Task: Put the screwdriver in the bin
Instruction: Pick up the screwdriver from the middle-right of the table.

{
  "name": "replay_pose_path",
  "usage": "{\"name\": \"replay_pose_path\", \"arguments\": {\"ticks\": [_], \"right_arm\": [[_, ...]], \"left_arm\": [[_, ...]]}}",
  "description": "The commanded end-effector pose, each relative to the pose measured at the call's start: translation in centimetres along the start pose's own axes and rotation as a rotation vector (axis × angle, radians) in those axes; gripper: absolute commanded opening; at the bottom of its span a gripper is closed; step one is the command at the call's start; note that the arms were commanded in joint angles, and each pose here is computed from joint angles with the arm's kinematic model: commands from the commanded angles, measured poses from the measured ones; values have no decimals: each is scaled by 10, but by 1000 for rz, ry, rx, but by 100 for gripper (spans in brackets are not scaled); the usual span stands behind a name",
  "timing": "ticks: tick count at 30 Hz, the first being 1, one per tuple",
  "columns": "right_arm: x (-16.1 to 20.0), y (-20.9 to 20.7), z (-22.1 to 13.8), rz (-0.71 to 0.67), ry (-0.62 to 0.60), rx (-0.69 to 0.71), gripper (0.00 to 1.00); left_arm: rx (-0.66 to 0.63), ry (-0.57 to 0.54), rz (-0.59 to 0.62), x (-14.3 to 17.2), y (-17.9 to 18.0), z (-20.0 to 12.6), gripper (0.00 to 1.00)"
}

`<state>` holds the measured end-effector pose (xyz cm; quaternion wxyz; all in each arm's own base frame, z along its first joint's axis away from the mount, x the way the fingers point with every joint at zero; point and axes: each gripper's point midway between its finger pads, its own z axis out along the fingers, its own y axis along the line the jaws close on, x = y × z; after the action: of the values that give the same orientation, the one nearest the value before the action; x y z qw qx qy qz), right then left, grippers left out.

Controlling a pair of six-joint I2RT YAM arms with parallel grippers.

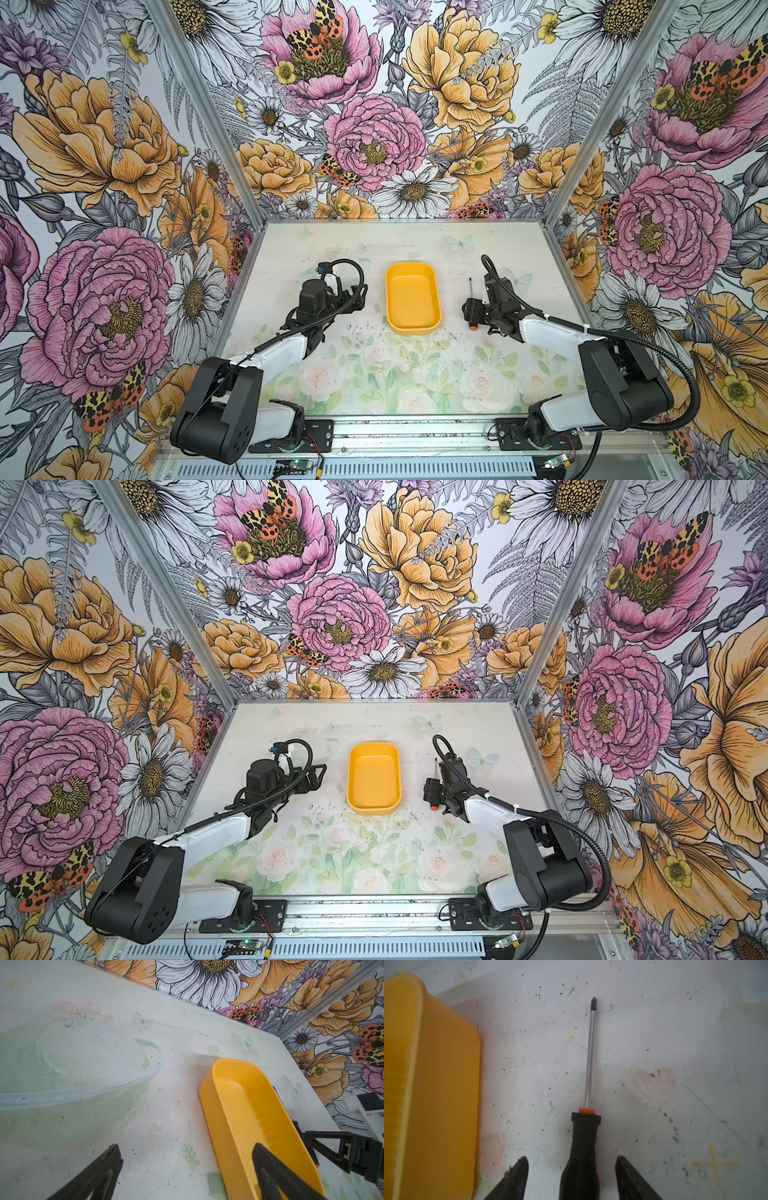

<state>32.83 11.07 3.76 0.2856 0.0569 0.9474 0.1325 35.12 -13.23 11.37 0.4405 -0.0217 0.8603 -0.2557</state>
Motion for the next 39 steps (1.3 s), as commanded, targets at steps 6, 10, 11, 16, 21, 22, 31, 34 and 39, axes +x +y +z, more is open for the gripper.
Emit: {"name": "replay_pose_path", "arguments": {"ticks": [6, 10, 11, 16, 21, 22, 31, 34, 39], "right_arm": [[1, 1, 9, -16, 21, 78, 62], [7, -3, 14, -21, 57, 112, 56], [8, -3, 15, -24, 65, 118, 55], [11, -2, 17, -29, 85, 138, 44], [13, 1, 17, -28, 98, 135, 24], [14, 1, 17, -27, 102, 134, 19], [9, 12, 5, -17, 97, 85, 0], [-3, 23, -8, 3, 57, 34, 0], [-34, 47, -41, 16, -44, -68, 0]], "left_arm": [[-3, 80, -26, 10, -3, -2, 99], [-38, 107, -31, 14, 3, -4, 99], [-42, 112, -29, 14, 3, -4, 99], [-38, 123, -25, 12, 1, -5, 99], [-31, 125, -25, 10, -2, -5, 99], [-31, 125, -26, 10, -2, -5, 99], [-33, 122, -19, 10, -1, -6, 99], [-28, 122, -15, 9, -3, -6, 99], [-26, 119, -16, 7, -3, -7, 99]]}}
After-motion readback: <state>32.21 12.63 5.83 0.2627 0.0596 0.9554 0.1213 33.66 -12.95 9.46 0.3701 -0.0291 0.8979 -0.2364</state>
